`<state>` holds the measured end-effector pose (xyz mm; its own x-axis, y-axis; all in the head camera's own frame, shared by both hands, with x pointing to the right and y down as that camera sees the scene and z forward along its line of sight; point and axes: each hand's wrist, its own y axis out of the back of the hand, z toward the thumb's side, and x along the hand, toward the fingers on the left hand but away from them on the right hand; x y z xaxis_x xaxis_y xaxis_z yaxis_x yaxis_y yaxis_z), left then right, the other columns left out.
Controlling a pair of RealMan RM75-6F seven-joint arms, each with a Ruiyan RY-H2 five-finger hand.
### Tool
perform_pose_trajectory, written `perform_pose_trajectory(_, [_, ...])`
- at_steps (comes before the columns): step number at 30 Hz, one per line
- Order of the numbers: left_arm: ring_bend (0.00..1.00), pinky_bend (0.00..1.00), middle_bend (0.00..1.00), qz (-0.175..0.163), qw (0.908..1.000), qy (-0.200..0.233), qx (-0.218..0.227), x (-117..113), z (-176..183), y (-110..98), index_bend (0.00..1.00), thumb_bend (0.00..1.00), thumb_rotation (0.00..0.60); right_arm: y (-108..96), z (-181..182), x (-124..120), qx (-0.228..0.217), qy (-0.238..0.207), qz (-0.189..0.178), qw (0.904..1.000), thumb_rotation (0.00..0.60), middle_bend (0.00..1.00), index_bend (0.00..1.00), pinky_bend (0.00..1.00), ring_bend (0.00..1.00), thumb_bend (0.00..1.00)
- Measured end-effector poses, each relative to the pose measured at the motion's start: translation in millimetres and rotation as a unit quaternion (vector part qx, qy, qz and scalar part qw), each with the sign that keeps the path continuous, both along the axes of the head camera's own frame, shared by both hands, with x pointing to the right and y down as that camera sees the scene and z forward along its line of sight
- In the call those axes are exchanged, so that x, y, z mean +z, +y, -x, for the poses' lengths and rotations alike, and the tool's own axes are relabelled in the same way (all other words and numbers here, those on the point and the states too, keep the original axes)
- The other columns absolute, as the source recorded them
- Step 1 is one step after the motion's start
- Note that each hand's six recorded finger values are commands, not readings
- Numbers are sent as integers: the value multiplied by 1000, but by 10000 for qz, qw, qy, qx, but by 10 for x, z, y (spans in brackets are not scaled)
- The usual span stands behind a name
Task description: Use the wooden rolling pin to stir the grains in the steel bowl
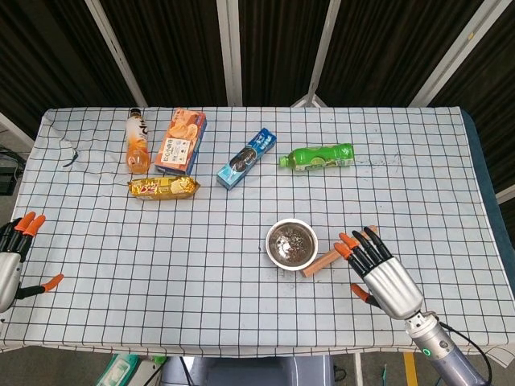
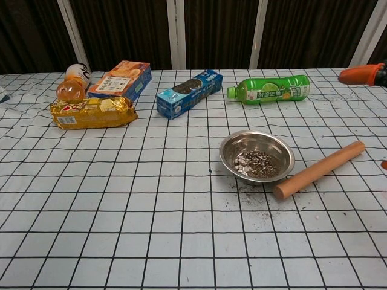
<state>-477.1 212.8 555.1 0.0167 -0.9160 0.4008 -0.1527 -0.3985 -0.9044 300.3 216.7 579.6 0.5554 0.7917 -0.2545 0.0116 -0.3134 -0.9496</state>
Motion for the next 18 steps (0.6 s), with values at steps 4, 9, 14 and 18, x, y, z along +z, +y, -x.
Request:
perform_pose_trajectory(4, [0, 0, 0, 10, 10000, -2, -11, 1, 13, 4, 0, 17, 600, 5, -87, -3, 70, 150, 27, 9999, 600, 76, 0, 0, 0, 296])
perform_pose_trajectory(9, [0, 0, 0, -2, 10000, -5, 8, -6, 12, 4, 0, 17, 600, -39, -270, -61, 354, 330, -109, 9988, 600, 39, 0, 0, 0, 295])
perform_pose_trajectory(14, [0, 0, 0, -13, 9999, -91, 59, -9, 19, 8, 0, 17, 600, -123, -541, -182, 998, 393, -296, 9938, 600, 3, 0, 0, 0, 295])
perform_pose_trajectory(18, [0, 0, 0, -46, 9997, -218, 83, -8, 34, 9, 0, 17, 600, -142, -753, -257, 1577, 304, -331, 9865, 600, 0, 0, 0, 0, 295])
